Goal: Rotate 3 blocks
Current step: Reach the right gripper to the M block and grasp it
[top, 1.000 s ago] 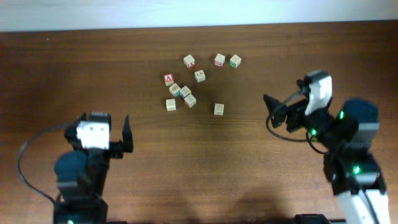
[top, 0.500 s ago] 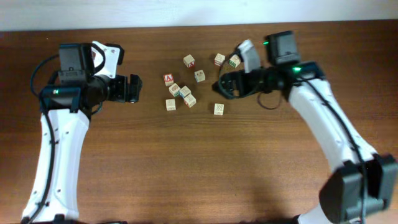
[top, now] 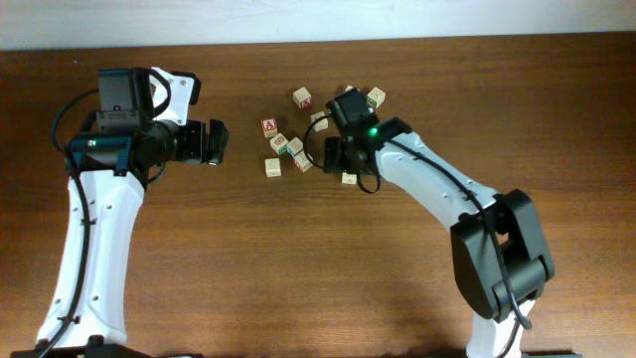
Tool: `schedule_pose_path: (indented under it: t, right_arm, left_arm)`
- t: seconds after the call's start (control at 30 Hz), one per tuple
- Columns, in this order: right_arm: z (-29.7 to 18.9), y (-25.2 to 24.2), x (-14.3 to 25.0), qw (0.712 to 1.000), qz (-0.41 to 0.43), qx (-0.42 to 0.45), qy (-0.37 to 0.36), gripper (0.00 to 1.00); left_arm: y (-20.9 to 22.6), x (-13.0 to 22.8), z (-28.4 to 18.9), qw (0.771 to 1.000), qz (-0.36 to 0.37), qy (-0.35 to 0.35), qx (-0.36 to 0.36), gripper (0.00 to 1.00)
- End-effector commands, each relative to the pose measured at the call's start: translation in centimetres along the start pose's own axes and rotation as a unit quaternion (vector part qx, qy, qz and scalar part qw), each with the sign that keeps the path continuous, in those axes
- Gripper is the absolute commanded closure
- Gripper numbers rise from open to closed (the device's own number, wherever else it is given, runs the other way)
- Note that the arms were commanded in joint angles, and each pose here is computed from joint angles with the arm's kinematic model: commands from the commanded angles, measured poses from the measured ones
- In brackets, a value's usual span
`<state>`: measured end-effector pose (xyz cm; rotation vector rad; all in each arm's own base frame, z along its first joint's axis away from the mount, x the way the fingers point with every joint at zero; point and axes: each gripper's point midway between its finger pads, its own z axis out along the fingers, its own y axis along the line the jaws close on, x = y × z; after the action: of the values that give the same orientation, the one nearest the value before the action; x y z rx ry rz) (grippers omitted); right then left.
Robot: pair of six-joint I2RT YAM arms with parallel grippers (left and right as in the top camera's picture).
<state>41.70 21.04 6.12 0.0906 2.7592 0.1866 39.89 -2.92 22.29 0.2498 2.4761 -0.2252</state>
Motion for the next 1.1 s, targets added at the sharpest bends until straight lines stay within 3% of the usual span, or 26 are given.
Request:
schedule_pose_path:
  t: [0.0,0.23,0.3,0.5,0.73,0.87,1.07]
  right_arm:
    - [1.3,-1.4,-0.5,0.997,0.039,0.058,-0.024,0.32]
    - [3.6,-1.4,1.5,0.997,0.053,0.053,0.021,0.38]
    - [3.8,-1.4,1.7,0.997,0.059,0.052,0.025,0.55]
    - [3.8,-0.9,2.7,0.996,0.058,0.038,0.050,0.68]
    - [-0.5,0.0,1.8,0.996,-0.027,0.019,0.077,0.68]
    - [-1.9,-2.0,4.6,0.986,-0.055,0.056,0.146,0.68]
    - [-0.5,-3.9,7.8,0.977,-0.062,0.080,0.187,0.67]
  left_arm:
    - [-0.4,-0.8,-0.3,1.000,-0.001,-0.011,0.009,0.01]
    - [-0.4,-0.8,-0.3,1.000,-0.001,-0.011,0.009,0.01]
    - [-0.4,-0.8,-0.3,1.000,-0.001,-0.011,0.009,0.01]
    - [-0.4,-0.8,-0.3,1.000,-0.001,-0.011,0.009,0.01]
    - [-0.4,-0.8,-0.3,1.000,-0.001,-0.011,0.009,0.01]
    - [-0.4,-0.8,-0.3,1.000,-0.001,-0.011,0.009,0.01]
    - [-0.4,-0.8,-0.3,1.000,-0.001,-0.011,0.009,0.01]
